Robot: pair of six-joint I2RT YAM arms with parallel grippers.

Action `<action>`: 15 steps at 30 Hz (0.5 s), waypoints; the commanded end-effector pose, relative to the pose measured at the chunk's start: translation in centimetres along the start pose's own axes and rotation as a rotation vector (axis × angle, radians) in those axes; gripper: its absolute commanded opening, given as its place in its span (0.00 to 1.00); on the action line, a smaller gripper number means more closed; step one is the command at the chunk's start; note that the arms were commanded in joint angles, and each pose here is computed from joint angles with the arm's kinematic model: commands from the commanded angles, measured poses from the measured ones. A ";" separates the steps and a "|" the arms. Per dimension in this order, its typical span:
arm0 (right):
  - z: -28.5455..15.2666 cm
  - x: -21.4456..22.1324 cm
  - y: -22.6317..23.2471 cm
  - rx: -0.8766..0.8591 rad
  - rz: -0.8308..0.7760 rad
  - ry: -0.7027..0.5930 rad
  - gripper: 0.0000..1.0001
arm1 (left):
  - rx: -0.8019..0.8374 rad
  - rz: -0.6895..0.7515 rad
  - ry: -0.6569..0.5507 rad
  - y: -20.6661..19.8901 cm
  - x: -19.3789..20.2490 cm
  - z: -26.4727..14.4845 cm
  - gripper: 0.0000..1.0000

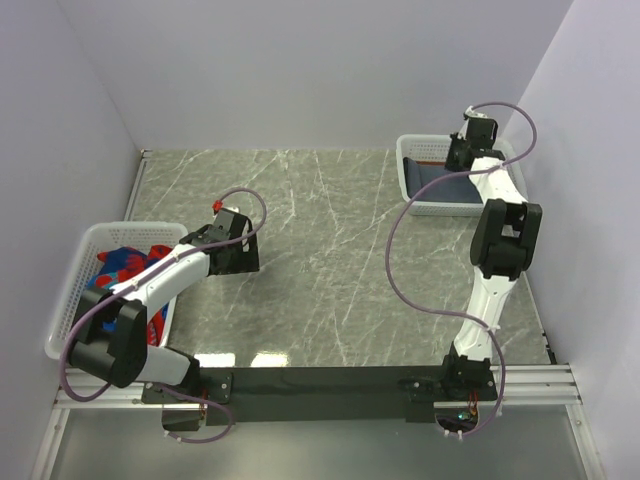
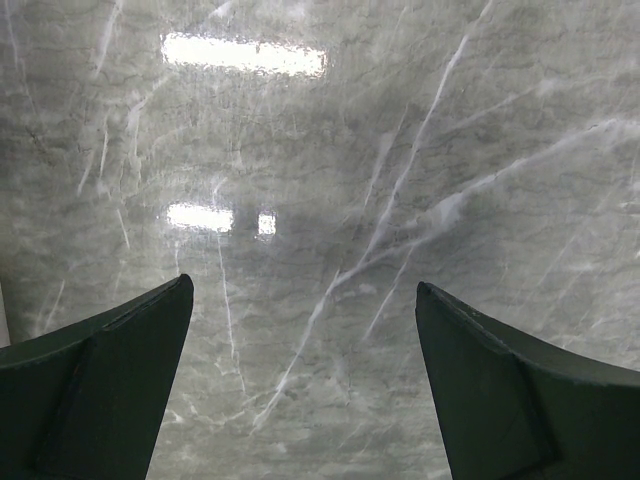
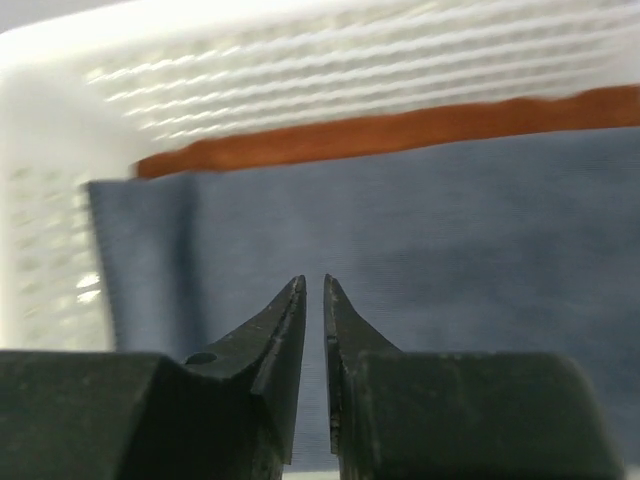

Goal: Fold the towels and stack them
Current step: Neatly place the folded towel into the bin

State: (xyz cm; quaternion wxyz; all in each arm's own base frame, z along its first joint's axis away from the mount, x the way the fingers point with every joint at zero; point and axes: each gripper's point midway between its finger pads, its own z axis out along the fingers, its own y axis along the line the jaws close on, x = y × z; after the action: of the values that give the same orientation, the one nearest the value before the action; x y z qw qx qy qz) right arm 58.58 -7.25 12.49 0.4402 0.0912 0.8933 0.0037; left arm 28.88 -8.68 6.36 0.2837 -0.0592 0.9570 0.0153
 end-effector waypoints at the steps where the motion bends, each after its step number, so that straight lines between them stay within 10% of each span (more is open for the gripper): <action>1: 0.7 0.0 3.9 -0.172 0.079 0.029 0.18 | 0.048 -0.017 -0.083 -0.9 -2.7 -1.3 0.98; 15: 2.2 3.3 9.5 -0.363 0.059 0.116 0.11 | 0.063 -0.021 -0.099 -1.1 -3.0 -1.8 0.98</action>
State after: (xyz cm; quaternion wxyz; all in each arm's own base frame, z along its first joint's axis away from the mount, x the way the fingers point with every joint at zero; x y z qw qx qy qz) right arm 58.82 0.28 6.75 0.3732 0.0637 0.9128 0.1528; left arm 28.93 -8.84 6.87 0.2906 -0.0591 0.9550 0.0080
